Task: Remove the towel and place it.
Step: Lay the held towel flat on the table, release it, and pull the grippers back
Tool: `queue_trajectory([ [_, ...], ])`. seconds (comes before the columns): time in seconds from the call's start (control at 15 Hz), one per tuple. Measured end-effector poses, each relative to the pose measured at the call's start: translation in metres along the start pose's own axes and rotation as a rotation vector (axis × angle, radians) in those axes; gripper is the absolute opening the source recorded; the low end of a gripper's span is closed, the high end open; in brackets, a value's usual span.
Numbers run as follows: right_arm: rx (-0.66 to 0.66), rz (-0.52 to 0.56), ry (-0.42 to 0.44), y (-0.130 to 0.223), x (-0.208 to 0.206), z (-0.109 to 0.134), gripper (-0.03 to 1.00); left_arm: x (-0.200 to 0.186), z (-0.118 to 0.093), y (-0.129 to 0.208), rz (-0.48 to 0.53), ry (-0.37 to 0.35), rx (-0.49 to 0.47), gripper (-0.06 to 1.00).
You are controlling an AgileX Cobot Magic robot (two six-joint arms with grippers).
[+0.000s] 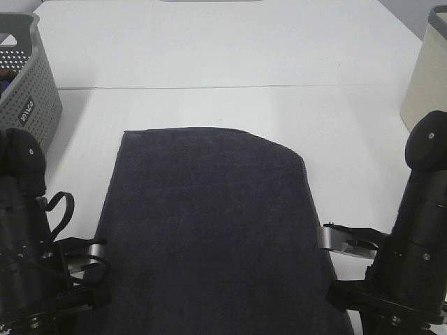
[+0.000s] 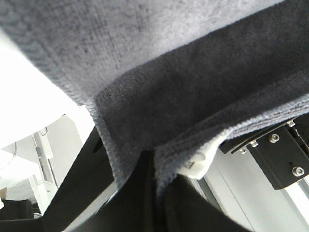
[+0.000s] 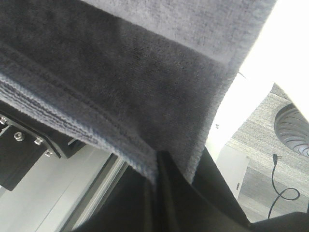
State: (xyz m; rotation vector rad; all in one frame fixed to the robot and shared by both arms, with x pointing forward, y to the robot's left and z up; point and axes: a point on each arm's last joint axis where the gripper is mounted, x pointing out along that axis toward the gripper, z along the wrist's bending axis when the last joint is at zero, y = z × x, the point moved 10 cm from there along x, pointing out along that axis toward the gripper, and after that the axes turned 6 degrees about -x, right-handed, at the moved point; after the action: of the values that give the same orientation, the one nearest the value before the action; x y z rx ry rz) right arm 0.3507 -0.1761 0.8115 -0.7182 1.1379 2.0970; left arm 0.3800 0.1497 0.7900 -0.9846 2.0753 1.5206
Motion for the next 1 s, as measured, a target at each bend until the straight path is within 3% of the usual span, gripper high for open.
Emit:
queue_trajectory([
  [0.13, -0.001, -0.002, 0.004, 0.000, 0.000, -0.001, 0.01, 0.000, 0.002, 0.000, 0.001, -0.009, -0.020, 0.03],
  [0.33, -0.014, 0.012, 0.033, 0.002, 0.000, -0.007, 0.07, -0.001, 0.012, 0.002, 0.009, -0.059, -0.017, 0.20],
  [0.53, -0.016, 0.011, 0.029, 0.002, 0.000, -0.006, 0.33, -0.001, 0.019, 0.003, 0.017, -0.095, -0.008, 0.33],
  [0.67, -0.020, 0.003, 0.012, 0.001, 0.000, -0.003, 0.55, -0.001, 0.014, 0.003, 0.016, -0.071, -0.018, 0.37],
  [0.8, -0.021, 0.000, 0.007, 0.000, 0.000, -0.002, 0.62, -0.001, 0.006, 0.002, 0.010, -0.023, -0.039, 0.46],
  [1.0, -0.019, -0.005, -0.005, -0.001, 0.000, 0.000, 0.63, -0.001, 0.000, 0.001, 0.006, 0.008, -0.052, 0.58],
])
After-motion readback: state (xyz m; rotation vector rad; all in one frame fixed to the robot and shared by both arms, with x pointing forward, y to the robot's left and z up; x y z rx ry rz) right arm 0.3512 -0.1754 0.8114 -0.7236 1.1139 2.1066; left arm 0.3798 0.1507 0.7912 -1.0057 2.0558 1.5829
